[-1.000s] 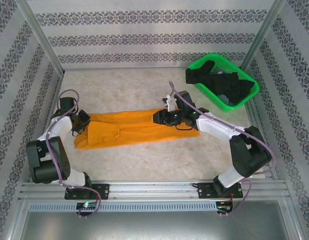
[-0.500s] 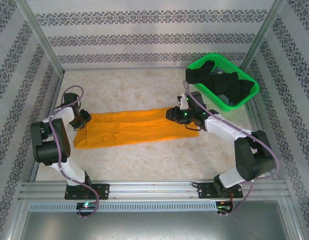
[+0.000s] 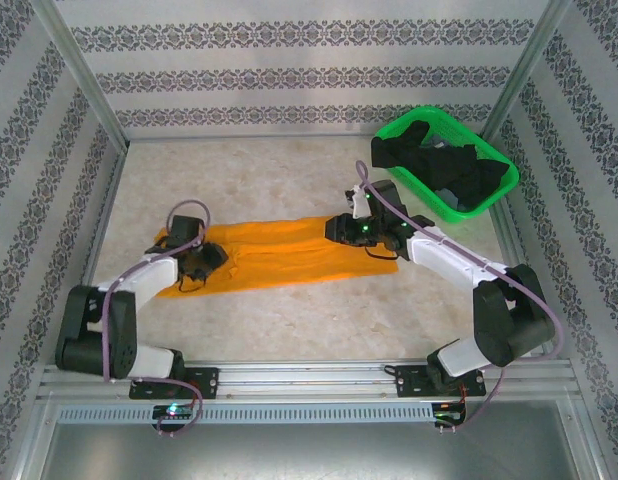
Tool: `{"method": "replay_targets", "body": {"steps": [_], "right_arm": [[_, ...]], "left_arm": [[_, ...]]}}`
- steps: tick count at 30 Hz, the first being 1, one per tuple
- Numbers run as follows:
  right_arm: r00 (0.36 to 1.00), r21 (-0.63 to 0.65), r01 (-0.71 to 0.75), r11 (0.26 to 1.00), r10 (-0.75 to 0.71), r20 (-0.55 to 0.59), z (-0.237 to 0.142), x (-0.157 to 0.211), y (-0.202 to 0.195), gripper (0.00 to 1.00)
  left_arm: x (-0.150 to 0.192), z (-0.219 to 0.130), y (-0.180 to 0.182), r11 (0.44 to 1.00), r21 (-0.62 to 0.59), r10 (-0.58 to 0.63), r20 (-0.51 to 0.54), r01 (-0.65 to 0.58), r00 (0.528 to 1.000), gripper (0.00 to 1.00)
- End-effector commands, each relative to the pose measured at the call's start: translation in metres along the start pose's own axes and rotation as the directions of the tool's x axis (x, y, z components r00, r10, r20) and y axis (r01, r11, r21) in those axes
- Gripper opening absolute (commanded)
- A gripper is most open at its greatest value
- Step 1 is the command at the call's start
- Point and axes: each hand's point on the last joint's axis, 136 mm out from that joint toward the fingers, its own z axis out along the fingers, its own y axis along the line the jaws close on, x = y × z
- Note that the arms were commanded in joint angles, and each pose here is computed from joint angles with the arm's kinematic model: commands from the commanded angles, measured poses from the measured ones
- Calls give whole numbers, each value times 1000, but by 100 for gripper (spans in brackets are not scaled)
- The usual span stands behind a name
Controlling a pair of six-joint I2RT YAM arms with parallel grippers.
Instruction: Fold and stack the t-shirts
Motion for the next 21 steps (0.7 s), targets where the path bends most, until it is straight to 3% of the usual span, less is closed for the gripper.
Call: {"method": "replay_targets", "body": {"steps": [1, 12, 21], "right_arm": [[999, -50, 51, 997, -50, 17, -6, -7, 22, 31], [999, -46, 30, 998, -30, 18, -6, -2, 16, 32], [1000, -56, 18, 998, -18, 12, -1, -3, 16, 32]], "left_arm": [[-2, 9, -33, 990, 136, -35, 5, 34, 999, 35], [10, 7, -33, 995, 100, -20, -14, 21, 1000, 27], [19, 1, -49, 994, 113, 0, -38, 4, 999, 27]]}}
